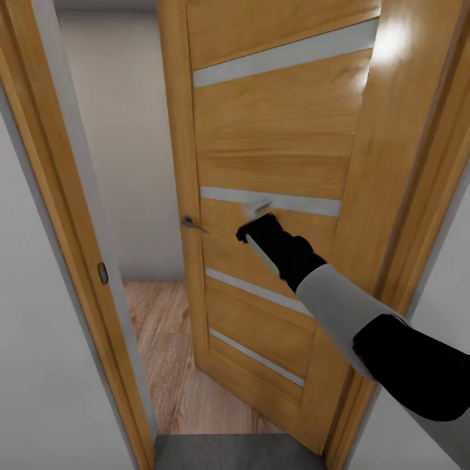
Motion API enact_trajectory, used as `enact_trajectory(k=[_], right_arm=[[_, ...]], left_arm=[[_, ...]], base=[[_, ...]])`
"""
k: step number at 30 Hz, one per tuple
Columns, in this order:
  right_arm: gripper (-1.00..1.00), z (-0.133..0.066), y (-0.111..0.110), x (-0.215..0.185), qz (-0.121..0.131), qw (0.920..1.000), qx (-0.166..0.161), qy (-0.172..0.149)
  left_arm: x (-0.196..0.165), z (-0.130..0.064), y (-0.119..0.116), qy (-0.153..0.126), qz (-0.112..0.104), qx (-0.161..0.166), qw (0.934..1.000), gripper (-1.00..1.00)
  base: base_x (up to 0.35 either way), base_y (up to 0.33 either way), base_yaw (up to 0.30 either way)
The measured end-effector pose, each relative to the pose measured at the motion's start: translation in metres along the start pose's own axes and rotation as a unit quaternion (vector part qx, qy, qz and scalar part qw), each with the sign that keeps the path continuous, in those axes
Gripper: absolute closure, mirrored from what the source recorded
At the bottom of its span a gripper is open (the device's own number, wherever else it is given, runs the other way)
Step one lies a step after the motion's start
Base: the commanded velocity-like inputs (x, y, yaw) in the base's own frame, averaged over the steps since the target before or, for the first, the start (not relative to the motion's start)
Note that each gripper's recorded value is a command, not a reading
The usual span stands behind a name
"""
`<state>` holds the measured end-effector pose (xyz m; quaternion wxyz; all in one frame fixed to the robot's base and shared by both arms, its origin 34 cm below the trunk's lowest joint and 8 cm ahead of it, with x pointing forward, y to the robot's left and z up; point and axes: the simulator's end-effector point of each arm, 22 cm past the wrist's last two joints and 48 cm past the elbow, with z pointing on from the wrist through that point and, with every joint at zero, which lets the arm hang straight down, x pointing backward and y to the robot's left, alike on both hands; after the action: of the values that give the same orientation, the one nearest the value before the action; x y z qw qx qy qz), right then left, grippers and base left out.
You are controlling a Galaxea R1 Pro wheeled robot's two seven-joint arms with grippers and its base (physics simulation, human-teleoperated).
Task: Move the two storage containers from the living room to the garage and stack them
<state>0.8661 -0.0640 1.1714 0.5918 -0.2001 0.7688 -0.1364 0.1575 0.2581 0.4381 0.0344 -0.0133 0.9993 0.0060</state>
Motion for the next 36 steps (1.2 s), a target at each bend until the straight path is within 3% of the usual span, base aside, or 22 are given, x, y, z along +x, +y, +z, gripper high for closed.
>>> enact_trajectory(k=[5,12,19,25,36], right_arm=[[-1.0,-0.021,0.021,-0.036,0.043,0.9971,-0.049,-0.04],[-1.0,-0.024,0.039,-0.032,0.076,0.9929,-0.088,-0.027],[-1.0,-0.005,0.039,0.01,0.075,0.9933,-0.083,0.03],[-1.0,-0.005,0.041,0.01,0.073,0.9932,-0.086,0.027],[-1.0,-0.006,0.046,0.012,0.042,0.9957,-0.078,0.026]], left_arm=[[0.0,0.0,0.0,-0.001,0.0,0.0,1.0,-1.0],[0.0,0.0,0.0,-0.001,0.0,0.0,1.0,-1.0],[0.0,0.0,0.0,0.0,0.001,0.0,1.0,-1.0],[-0.001,0.0,0.003,-0.001,0.0,-0.002,1.0,-1.0],[-0.001,0.0,0.003,-0.001,0.0,-0.002,1.0,-1.0]], base=[[0.0,0.0,0.0],[0.0,0.0,0.0],[0.0,0.0,0.0],[0.0,0.0,0.0],[0.005,0.0,0.0]])
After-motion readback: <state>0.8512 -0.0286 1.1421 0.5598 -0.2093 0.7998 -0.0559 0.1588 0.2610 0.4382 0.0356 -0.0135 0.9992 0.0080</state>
